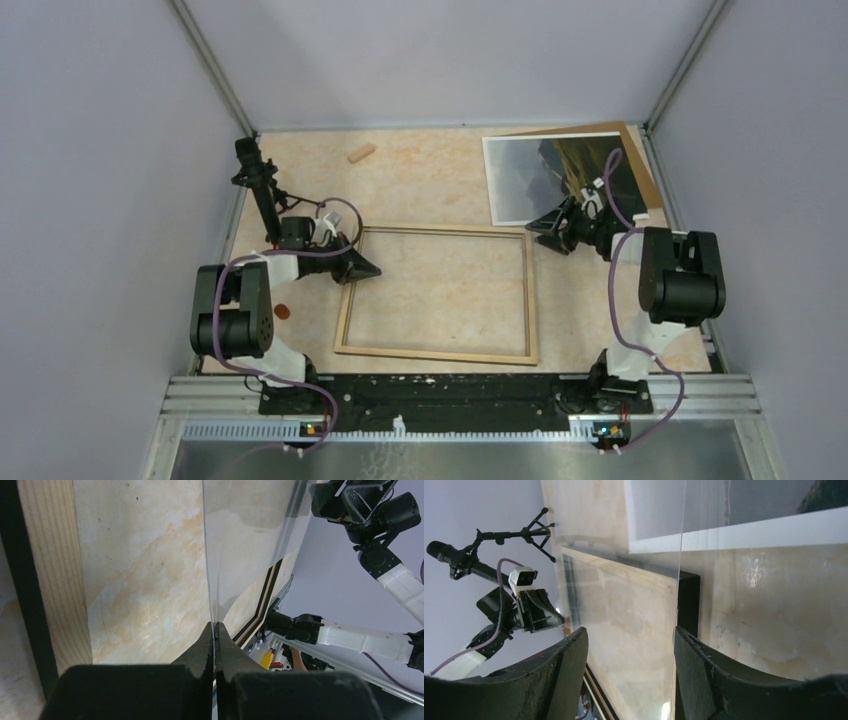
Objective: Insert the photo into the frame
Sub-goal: Place the photo frame item in the photo frame.
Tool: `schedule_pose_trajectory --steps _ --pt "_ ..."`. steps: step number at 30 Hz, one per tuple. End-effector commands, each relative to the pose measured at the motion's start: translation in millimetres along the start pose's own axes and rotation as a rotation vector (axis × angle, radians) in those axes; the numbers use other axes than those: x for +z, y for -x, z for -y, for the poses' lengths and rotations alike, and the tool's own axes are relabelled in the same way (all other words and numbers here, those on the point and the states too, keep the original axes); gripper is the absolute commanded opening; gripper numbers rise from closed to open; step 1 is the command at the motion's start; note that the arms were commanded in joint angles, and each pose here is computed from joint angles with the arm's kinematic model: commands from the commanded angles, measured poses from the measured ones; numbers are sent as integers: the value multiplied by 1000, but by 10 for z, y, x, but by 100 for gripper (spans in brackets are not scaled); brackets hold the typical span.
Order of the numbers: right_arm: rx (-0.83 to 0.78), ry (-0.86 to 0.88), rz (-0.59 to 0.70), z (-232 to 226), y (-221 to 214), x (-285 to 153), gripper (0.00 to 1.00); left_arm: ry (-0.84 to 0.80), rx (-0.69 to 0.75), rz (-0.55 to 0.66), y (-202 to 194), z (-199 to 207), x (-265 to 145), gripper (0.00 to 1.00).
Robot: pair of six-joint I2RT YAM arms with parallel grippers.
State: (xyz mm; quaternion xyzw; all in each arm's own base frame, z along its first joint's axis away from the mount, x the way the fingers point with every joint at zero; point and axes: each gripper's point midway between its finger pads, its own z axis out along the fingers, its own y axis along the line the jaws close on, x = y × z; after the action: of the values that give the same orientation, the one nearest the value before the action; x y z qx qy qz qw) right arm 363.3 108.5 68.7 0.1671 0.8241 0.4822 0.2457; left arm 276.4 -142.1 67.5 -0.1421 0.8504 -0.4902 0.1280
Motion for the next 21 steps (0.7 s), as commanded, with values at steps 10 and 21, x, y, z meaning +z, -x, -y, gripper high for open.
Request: schedule_pose_trajectory --steps 10,21 --pt "-50 90 20 -35 -173 -19 62 36 97 5 -45 -9 -94 0" --pt "-131 132 61 -262 -282 -199 62 20 111 -2 -105 15 -114 1"
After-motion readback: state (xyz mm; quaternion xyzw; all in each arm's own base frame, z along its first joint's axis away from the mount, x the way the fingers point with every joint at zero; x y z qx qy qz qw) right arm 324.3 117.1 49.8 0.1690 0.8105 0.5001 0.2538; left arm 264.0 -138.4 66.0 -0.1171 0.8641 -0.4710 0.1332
